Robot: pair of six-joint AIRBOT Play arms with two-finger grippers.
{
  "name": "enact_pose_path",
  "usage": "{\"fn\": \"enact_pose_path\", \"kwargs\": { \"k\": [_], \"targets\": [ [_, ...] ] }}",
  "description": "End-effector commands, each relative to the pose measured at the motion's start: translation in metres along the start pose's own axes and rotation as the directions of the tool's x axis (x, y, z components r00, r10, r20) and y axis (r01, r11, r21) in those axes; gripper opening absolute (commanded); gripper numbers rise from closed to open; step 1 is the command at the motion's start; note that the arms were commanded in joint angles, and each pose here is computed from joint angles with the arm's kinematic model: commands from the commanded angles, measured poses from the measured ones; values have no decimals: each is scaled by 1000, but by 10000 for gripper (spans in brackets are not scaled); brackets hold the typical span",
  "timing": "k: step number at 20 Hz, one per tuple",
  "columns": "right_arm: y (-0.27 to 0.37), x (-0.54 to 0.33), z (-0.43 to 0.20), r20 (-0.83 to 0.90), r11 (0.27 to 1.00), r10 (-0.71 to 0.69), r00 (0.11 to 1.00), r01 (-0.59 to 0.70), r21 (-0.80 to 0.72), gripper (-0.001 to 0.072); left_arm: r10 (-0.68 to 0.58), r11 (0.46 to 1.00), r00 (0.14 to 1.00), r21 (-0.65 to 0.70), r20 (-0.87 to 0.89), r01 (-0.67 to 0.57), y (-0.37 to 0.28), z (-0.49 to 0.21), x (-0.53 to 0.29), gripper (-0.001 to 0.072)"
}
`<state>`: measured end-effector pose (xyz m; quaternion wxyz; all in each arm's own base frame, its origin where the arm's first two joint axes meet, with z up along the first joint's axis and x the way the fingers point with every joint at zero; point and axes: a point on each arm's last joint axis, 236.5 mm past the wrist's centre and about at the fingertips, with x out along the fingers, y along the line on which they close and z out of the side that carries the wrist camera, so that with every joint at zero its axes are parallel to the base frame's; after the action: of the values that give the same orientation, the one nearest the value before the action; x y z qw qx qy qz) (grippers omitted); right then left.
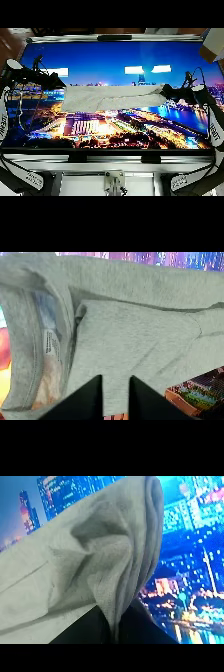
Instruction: Fold the shirts.
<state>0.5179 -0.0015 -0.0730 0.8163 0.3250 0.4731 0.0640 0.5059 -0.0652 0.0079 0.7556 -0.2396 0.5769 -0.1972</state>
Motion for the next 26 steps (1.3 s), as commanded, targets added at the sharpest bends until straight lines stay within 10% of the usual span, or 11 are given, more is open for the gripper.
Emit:
{"fn": "enact_pose_path", "kwargs": {
  "k": [1,9,14,26],
  "targets": [
    [29,-26,3,1,998,43,999,-43,-52,73,-11,999,1000,40,-24,12,-21,-8,-2,66],
    [155,-180,3,125,948,203,971,-162,-275,72,-96,943,994,315,-55,108,-192,-56,49,35],
    [206,-264,-38,148,916,259,954,-194,-352,73,-192,946,980,278,57,169,-272,-64,95,35],
    [231,-328,-84,191,895,266,945,-168,-414,73,-354,885,877,188,-324,426,-362,-240,225,34]
  ]
}}
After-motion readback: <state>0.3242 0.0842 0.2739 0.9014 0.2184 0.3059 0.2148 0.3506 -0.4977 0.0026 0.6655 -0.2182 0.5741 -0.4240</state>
